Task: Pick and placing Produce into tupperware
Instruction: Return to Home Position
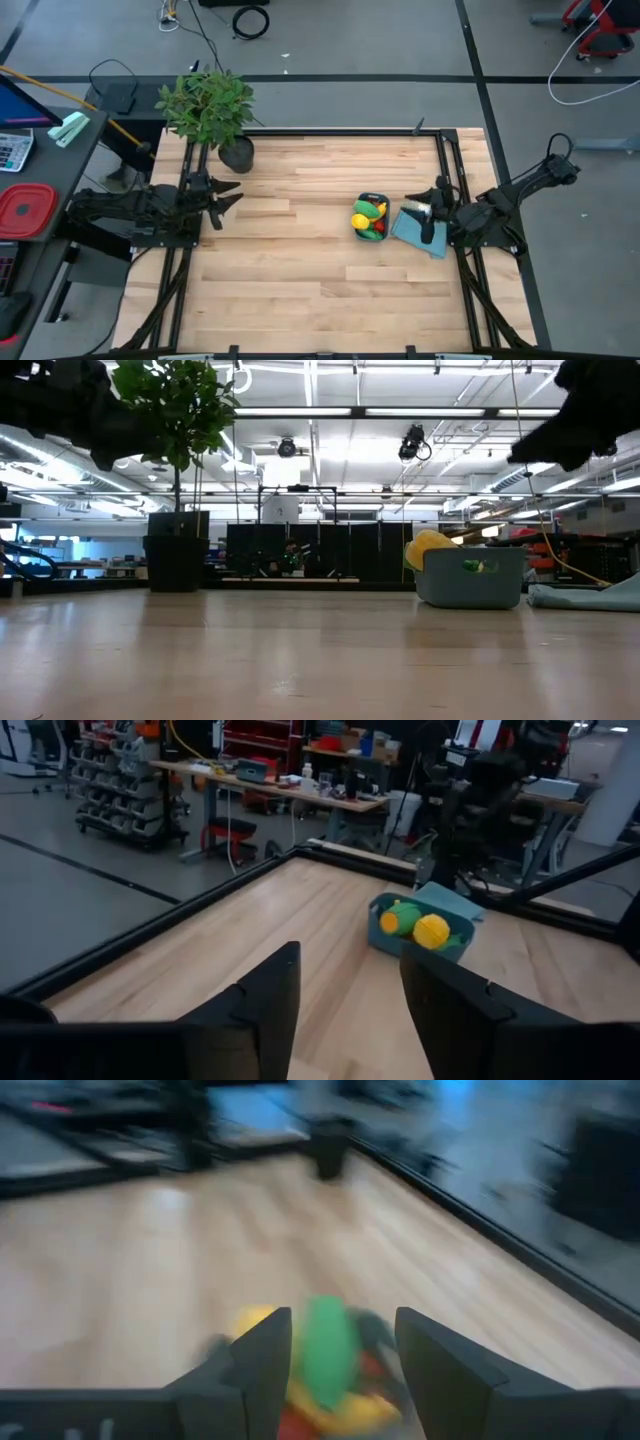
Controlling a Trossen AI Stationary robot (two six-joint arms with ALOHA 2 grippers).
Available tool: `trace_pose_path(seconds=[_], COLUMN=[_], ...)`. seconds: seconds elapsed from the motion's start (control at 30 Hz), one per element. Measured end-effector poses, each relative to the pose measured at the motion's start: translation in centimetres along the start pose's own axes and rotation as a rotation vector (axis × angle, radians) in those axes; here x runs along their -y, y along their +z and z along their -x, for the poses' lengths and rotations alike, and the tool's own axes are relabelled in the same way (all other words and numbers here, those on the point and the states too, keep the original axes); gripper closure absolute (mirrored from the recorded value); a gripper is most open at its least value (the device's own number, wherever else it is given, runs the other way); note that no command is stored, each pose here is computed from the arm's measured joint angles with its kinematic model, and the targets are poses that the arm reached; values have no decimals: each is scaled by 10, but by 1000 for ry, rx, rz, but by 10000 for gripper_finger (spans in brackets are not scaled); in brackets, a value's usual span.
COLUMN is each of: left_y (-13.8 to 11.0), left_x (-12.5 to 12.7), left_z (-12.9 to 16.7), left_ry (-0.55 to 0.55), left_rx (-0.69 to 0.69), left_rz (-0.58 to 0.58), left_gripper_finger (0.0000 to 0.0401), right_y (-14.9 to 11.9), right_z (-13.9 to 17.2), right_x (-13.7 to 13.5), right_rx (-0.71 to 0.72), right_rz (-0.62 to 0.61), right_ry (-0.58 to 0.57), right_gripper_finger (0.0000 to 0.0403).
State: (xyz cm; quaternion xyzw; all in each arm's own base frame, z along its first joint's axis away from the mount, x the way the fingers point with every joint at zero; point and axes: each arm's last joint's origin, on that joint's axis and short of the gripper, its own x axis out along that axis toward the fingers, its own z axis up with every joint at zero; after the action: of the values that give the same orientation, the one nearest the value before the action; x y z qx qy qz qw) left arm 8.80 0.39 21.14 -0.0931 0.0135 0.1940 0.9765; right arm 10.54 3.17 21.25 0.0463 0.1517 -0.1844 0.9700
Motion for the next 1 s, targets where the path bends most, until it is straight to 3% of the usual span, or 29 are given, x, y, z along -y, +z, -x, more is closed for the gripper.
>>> trace_pose_path(seconds=[0.17,0.23,0.5,0.73,1.0], left_y=[0,0,-4,-9,-9], left_x=[0,0,1,1,1], left_z=[0,0,-1,-3,-3], left_ry=[0,0,-20,-42,-38], left_rx=[-2,0,-10,24,19], left_rz=[-1,0,14,-22,-32], left_gripper_finger=[216,217,222,218,215], right_y=[1,-8,-49,-41,-53], right_z=[-5,-8,-21,-23,-25], right_x=[-16,-17,-9,-1,8], right_rx=[149,190,195,242,118], right_rz=[97,90,1,53,14], right_ry=[324,362,339,266,234], right_gripper_finger=[214,214,214,214,214])
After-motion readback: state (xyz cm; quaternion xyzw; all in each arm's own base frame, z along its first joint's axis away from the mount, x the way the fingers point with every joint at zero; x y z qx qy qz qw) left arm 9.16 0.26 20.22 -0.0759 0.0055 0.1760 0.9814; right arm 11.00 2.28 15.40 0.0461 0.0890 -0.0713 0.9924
